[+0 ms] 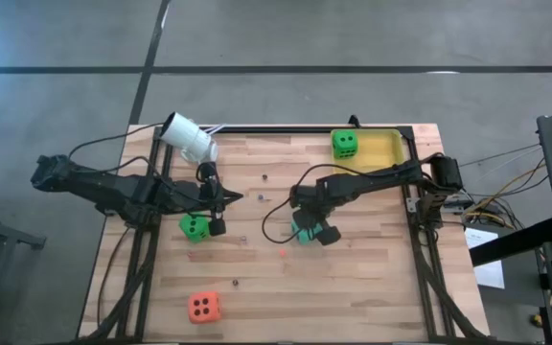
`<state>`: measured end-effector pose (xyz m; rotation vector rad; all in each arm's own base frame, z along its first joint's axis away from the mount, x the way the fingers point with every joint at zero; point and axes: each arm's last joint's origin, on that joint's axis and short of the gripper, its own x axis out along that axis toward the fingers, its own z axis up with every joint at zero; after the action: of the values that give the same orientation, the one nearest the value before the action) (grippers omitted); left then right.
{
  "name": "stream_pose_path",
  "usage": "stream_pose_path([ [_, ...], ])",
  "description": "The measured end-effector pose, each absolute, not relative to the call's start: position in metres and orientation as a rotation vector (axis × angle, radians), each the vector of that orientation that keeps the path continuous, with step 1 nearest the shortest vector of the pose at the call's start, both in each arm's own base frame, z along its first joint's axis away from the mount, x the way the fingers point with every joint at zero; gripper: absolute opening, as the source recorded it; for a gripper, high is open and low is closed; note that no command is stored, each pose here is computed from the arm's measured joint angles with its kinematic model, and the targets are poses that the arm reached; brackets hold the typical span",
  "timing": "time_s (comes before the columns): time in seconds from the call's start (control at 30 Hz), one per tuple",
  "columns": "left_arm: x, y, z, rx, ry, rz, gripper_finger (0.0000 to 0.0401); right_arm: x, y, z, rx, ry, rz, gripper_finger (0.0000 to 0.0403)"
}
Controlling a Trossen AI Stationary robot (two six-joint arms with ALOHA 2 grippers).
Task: Pick & Place Dice
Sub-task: Put the large light blue dice into the yellow transparent bin
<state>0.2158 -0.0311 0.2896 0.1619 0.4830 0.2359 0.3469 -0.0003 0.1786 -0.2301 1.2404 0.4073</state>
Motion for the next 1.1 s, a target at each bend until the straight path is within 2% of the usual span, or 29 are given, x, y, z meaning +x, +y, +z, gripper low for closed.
stream_pose_path([
  [0.33,0.216,-0.031,0.290,0.162,0.482,0.236,0.0012,0.349,0.004,0.175,-0.223,1.237,0.406,0.0399],
  [0.6,0.216,-0.031,0.290,0.161,0.481,0.236,0.0012,0.354,0.006,0.166,-0.223,1.244,0.415,0.0354],
  [1.1,0.216,-0.031,0.290,0.162,0.483,0.236,0.0012,0.354,0.004,0.198,-0.161,1.209,0.353,0.0352],
])
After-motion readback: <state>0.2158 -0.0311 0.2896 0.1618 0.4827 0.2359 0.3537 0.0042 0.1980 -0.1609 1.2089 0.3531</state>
